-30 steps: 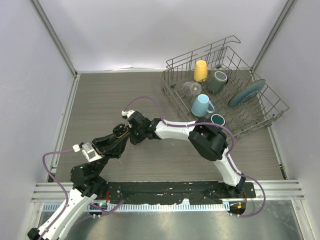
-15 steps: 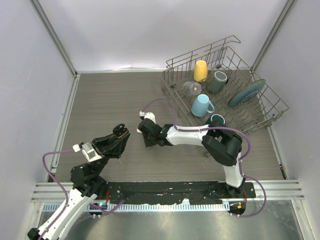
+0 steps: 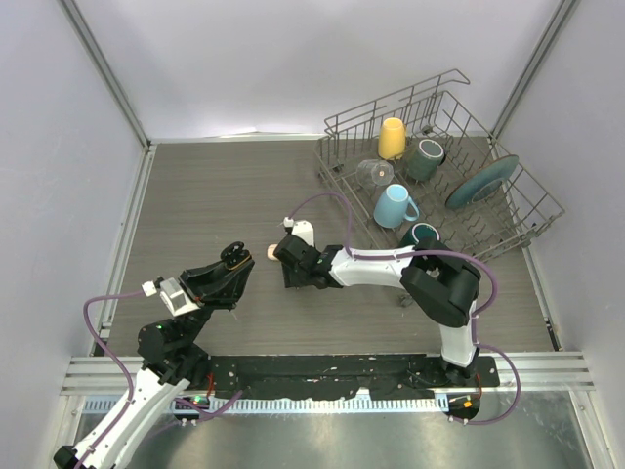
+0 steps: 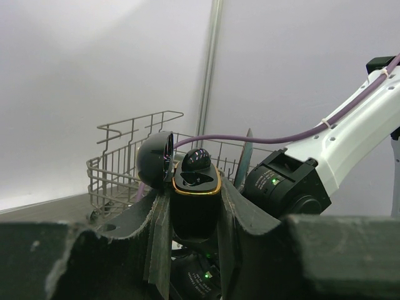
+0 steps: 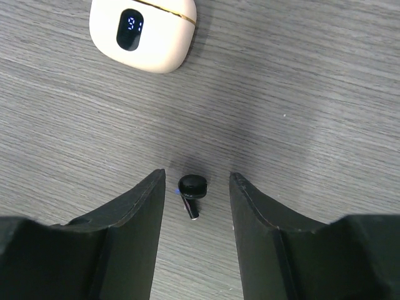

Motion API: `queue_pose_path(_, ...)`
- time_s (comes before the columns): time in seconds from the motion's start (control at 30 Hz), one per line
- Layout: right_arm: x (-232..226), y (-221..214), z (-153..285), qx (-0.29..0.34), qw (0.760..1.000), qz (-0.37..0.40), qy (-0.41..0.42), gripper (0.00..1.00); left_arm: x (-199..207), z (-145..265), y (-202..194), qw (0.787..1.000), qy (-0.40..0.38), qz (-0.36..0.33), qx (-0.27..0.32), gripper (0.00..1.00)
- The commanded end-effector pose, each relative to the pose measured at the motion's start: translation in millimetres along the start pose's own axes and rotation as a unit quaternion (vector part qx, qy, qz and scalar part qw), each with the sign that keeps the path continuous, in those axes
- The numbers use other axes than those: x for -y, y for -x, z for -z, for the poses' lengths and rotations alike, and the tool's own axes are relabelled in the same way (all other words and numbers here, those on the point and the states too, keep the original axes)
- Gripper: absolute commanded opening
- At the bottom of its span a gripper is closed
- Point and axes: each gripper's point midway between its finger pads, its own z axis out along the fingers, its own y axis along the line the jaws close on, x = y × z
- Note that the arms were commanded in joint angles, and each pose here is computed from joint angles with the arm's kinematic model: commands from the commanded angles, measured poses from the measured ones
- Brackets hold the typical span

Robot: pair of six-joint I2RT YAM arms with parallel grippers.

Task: Insert the wireless bluetooth earbuds into the charging case
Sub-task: Pick up the earbud from the center of the board.

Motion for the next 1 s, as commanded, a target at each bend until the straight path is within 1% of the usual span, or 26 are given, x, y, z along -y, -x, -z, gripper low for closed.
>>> queue_pose_path(0.0,9.7,-8.2,2.1,-0.020,0.999,0.031,-0.014,0.50,-2.1,5.0,2.3,1.000,0.004,-0.005,0.020,0.00)
queue_pose_path(0.1,4.3,-10.7,0.5,-0.029,0.999,0.046,0.001,0.43,-2.1,5.3,1.2,1.000,0.003,-0.005,0.018,0.00)
queue_pose_path(0.37,4.5,-14.6,-1.9,-0.040,0.997,0.063,0.002,0.36,-2.1,5.4,0.0,1.000,0.003,-0.005,0.016,0.00)
queue_pose_path(0.6,4.5,-15.2,1.2,-0.045,0.998,0.047,-0.001,0.40,-2.3,5.5,0.1,1.000,0.004,-0.004,0.016,0.00)
queue_pose_path(0.77,7.8,-16.3,3.5,-0.047,0.998,0.046,-0.010,0.40,-2.4,5.4,-0.3,1.000,0.004,-0.004,0.015,0.00)
queue_pose_path(0.97,6.1,-17.3,3.3,-0.051,0.997,0.050,-0.007,0.36,-2.3,5.5,0.1,1.000,0.004,-0.004,0.016,0.00)
